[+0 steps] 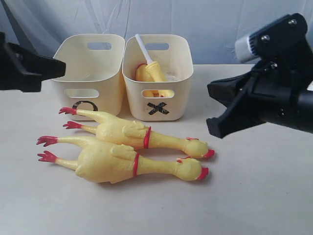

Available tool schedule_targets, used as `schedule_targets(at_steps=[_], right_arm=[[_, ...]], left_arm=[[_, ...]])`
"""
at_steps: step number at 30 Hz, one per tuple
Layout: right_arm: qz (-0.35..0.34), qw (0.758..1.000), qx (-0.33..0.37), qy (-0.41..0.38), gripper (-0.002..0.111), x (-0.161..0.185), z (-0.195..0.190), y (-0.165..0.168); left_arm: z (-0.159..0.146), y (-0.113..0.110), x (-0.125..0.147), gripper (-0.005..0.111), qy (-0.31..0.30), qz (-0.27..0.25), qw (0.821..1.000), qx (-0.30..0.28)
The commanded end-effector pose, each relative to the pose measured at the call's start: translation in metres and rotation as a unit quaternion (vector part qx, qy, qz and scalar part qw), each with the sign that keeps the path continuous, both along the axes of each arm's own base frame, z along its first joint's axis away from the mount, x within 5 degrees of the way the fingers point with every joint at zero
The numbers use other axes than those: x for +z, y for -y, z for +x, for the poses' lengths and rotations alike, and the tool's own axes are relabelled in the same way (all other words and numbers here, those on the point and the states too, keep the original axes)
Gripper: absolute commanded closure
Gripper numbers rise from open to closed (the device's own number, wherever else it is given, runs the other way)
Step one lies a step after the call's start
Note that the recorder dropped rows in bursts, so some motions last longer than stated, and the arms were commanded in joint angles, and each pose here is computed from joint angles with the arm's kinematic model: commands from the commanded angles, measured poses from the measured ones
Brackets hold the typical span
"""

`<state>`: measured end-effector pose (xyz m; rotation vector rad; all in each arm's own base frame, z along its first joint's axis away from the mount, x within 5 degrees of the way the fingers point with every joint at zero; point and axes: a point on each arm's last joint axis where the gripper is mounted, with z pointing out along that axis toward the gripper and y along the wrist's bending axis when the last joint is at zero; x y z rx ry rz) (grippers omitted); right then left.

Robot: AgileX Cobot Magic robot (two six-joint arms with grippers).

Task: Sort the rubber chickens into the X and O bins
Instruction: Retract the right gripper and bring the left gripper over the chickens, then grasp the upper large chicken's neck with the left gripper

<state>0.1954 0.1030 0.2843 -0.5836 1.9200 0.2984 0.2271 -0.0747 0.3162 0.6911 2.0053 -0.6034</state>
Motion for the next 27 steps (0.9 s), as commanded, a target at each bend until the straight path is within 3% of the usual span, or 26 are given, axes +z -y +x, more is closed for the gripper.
schedule_targets(at_steps=[1, 6, 8, 15, 27], right_arm=[[0.017, 1.000, 0.012, 0.008, 0.108, 0.006, -0.023, 0.009], [0.047, 0.998, 0.004, 0.033, 0.108, 0.013, -0.043, 0.019], [0.062, 0.997, -0.008, 0.041, 0.108, 0.011, -0.050, 0.024], [0.085, 0.995, -0.013, 0.045, 0.108, 0.012, -0.061, 0.029], [0.087, 0.995, -0.013, 0.046, 0.108, 0.012, -0.061, 0.029]], left_arm=[[0.027, 0.037, -0.018, 0.097, 0.001, 0.100, 0.991, -0.086], [0.040, 0.087, -0.049, 0.062, 0.067, 0.199, 0.960, -0.184], [0.042, 0.100, -0.060, 0.056, 0.087, 0.220, 0.950, -0.203], [0.046, 0.135, -0.090, 0.055, 0.127, 0.271, 0.923, -0.243], [0.065, 0.182, -0.134, 0.056, 0.110, 0.299, 0.898, -0.304]])
